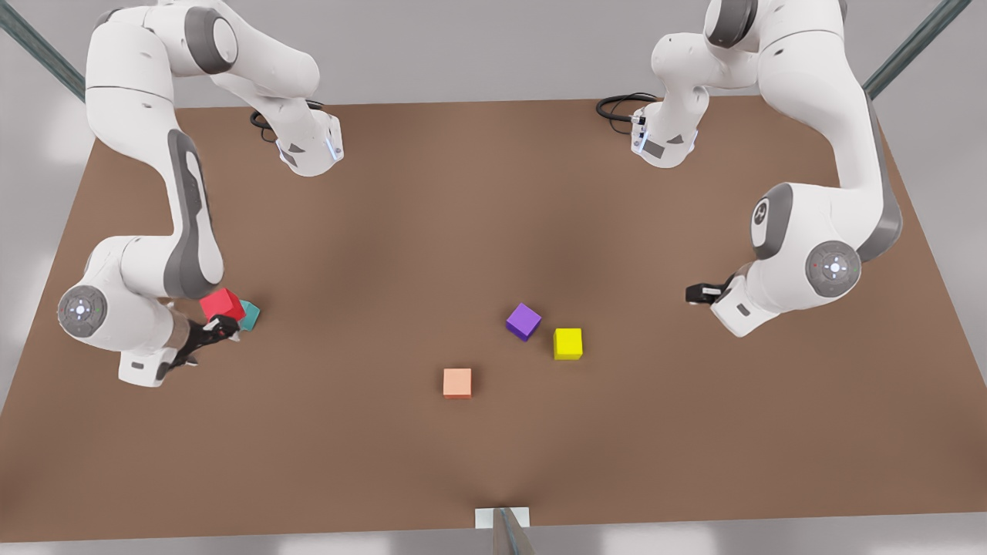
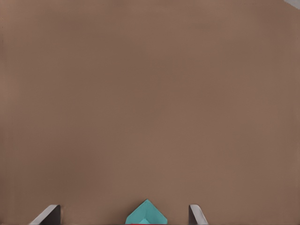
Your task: Pick up red wooden cube and pass to hand red wooden cube and place in blue wooden cube
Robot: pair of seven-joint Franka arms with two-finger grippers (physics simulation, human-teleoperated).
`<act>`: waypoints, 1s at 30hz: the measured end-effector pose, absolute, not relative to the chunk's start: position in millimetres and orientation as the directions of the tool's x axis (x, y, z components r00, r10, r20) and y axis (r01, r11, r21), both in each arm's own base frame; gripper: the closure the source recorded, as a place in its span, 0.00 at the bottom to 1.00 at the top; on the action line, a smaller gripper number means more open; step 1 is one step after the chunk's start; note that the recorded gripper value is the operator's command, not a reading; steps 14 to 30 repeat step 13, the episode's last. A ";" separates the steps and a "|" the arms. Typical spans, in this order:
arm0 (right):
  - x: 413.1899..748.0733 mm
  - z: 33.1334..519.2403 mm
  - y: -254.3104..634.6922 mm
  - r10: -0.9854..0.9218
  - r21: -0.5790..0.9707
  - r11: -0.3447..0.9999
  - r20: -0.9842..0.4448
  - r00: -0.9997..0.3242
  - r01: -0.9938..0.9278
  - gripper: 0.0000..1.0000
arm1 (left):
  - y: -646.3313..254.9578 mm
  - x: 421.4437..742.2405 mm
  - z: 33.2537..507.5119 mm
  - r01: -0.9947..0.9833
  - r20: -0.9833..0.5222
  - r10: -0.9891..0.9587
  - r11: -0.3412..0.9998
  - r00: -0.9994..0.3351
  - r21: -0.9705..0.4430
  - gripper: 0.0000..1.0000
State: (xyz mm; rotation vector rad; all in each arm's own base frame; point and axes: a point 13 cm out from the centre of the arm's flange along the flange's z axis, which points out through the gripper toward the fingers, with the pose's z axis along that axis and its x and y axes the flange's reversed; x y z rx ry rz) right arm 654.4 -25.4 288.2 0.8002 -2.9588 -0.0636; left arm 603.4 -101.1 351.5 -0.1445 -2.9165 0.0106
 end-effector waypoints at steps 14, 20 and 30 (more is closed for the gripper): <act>515.9 451.2 13.5 -0.204 0.028 0.979 0.147 -0.968 -0.202 0.00 | -93.6 578.0 381.5 0.076 0.309 0.087 0.996 -0.947 -0.046 0.00; 515.9 451.2 13.5 -0.204 0.028 0.979 0.147 -0.968 -0.202 0.00 | -93.6 578.0 381.5 0.076 0.309 0.087 0.996 -0.947 -0.046 0.00; 515.9 451.2 13.5 -0.204 0.028 0.979 0.147 -0.968 -0.202 0.00 | -93.6 578.0 381.5 0.076 0.309 0.087 0.996 -0.947 -0.046 0.00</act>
